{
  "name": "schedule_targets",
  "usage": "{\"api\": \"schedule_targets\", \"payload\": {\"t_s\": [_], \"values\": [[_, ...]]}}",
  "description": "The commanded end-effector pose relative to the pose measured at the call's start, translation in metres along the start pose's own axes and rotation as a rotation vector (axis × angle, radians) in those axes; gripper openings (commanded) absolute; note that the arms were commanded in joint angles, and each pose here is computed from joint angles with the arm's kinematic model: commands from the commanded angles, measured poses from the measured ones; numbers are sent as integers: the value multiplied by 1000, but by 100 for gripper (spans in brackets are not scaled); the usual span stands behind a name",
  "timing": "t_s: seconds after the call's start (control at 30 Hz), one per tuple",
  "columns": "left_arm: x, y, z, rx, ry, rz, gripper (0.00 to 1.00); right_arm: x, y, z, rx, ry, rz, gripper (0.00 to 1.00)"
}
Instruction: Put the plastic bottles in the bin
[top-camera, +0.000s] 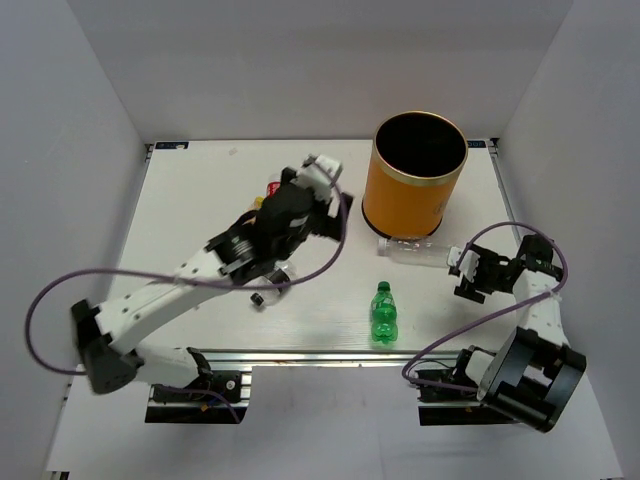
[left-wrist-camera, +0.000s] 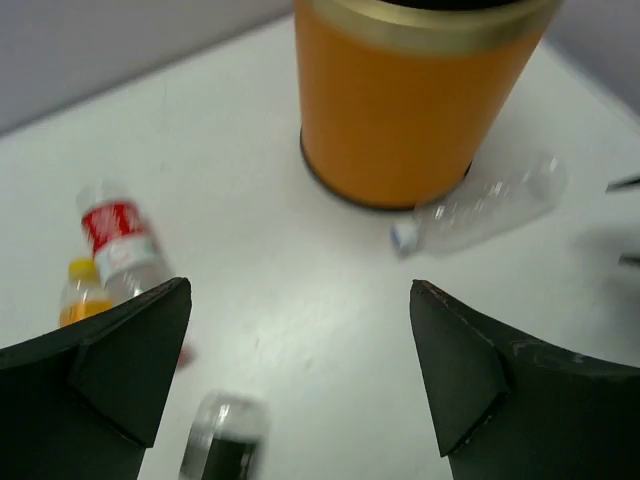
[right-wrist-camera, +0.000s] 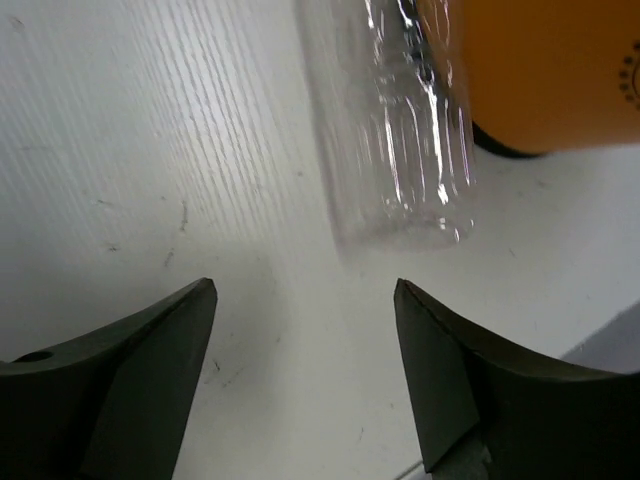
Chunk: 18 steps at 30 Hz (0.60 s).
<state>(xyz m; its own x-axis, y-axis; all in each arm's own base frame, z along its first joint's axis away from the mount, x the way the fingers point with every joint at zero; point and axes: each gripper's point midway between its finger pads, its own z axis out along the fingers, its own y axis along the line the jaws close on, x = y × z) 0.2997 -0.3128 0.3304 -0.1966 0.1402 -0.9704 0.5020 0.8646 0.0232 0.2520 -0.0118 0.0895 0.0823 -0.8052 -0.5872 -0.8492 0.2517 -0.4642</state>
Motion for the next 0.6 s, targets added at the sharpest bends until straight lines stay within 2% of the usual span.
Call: {"api": "schedule_targets", "payload": {"t_s": [0.0,0.1,0.2,0.33,0.57], "values": [[70,14,-27,-4,147,13,100,-36,-7,3,-37,-194,-248,79],[98,41,-45,-101,195,70,100,-38,-30,6,21,-198,-271,83],[126,49,-55,-112,303,127,100,-32,-34,17,14,-179,-301,90],[136,45,-57,-84,334,133,100,-21,-34,34,11,-129,-294,90],[149,39,-57,-36,360,152,100,0,-62,56,13,-57,-268,90]]}}
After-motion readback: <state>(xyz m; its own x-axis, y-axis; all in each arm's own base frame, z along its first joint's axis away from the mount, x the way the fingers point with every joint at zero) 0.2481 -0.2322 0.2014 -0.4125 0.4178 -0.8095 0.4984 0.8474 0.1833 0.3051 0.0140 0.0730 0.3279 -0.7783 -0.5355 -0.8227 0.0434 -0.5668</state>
